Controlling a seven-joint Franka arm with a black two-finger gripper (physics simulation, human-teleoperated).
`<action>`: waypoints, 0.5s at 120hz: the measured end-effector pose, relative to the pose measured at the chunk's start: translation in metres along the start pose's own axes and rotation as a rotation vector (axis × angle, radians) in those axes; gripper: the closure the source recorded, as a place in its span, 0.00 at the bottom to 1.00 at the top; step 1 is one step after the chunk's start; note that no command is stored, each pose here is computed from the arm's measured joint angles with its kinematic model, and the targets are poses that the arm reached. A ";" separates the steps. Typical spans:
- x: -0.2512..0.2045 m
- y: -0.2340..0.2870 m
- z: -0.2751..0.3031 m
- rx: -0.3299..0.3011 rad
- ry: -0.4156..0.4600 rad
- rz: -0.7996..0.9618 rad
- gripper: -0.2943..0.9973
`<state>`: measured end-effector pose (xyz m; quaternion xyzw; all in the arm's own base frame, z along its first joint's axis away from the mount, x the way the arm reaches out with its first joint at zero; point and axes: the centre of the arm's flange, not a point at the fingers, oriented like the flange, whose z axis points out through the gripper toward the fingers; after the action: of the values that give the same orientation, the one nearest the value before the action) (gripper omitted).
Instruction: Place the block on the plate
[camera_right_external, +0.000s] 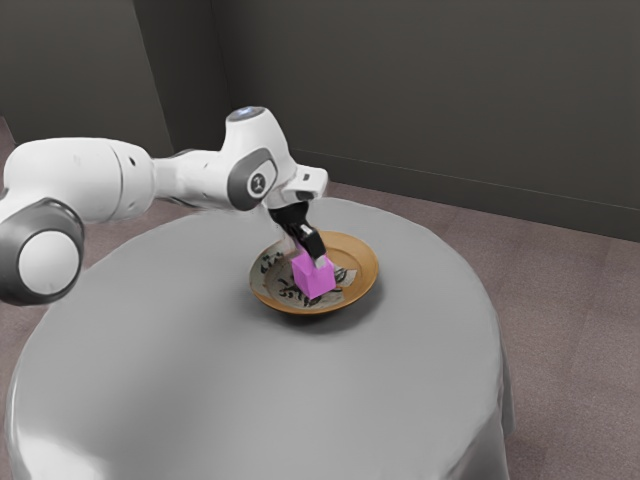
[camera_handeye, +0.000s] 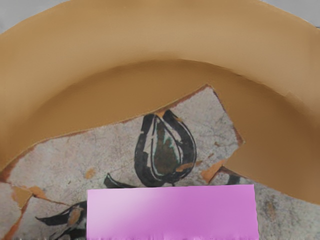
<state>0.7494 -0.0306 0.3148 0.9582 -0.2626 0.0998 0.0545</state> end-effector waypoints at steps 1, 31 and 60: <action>0.001 0.001 -0.003 0.002 0.002 0.001 0.29; 0.005 0.037 -0.099 0.054 0.009 0.058 0.25; -0.009 0.078 -0.178 0.067 -0.047 0.094 0.23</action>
<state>0.6732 -0.0651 0.4902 0.9481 -0.3052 0.0886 0.0112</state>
